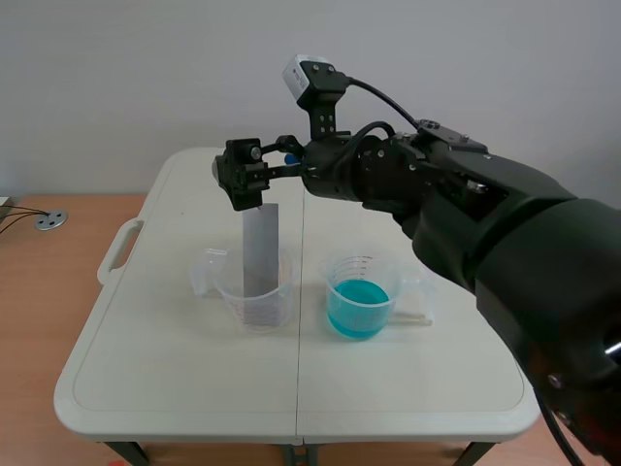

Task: Hold the metal plate by the orange handle, dip it into the blue solution, take it out and point at it, then put the plate back in the beaker on the left.
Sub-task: 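Lift the metal plate out of the left beaker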

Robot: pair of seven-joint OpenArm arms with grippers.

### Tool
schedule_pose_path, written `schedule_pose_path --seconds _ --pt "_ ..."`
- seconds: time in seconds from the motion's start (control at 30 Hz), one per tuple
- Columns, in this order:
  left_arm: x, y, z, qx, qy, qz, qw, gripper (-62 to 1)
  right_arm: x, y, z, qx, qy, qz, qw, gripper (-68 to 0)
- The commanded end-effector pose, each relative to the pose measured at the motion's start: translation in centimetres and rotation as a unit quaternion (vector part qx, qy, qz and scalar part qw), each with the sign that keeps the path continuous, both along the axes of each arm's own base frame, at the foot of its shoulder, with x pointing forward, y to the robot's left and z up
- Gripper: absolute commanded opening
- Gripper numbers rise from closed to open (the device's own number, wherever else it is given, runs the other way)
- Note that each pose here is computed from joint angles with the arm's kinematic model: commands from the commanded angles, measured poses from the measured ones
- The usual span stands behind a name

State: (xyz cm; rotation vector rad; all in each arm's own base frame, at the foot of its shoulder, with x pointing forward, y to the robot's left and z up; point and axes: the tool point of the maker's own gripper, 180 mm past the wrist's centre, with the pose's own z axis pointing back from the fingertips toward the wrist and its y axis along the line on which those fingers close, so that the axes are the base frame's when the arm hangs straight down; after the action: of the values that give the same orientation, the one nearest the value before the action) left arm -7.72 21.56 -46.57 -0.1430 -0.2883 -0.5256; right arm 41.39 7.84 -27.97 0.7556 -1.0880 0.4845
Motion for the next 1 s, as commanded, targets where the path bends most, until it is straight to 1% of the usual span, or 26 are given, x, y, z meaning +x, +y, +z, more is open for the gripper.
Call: schedule_pose_path --seconds 0.0,0.13,0.3,0.4,0.57,0.7,0.87,0.97 --pt "-0.4 -0.5 0.2 -0.006 0.002 0.0 1.0 -59.0 0.8 1.0 1.7 0.015 -0.012 0.005 0.9998 -1.2" --pt "-0.4 -0.5 0.2 -0.006 0.003 0.001 1.0 -59.0 0.9 2.0 1.0 0.015 0.005 0.017 0.9997 -1.2" --pt "-0.5 -0.5 0.1 -0.006 0.004 0.001 1.0 -59.0 0.9 2.9 0.6 0.017 0.018 0.029 0.9992 -1.2" --pt "-0.5 -0.5 0.2 -0.006 0.004 0.001 1.0 -59.0 0.8 3.3 0.9 0.022 0.016 0.04 0.9988 -1.2" --pt "-0.5 -0.5 0.1 -0.006 0.004 0.001 1.0 -59.0 0.9 3.3 1.2 0.024 0.012 0.04 0.9988 -1.4" --pt "-0.5 -0.5 0.1 -0.006 0.004 0.001 1.0 -59.0 0.9 3.3 1.2 0.026 0.011 0.039 0.9988 -8.1" --pt "-0.5 -0.4 0.1 -0.005 0.006 0.0 1.0 -59.0 1.0 3.2 1.3 0.028 0.009 0.038 0.9988 -9.9" --pt "-0.6 -0.4 0.1 -0.004 0.007 0.0 1.0 -59.0 1.0 3.2 1.3 0.028 0.009 0.038 0.9988 -15.9"
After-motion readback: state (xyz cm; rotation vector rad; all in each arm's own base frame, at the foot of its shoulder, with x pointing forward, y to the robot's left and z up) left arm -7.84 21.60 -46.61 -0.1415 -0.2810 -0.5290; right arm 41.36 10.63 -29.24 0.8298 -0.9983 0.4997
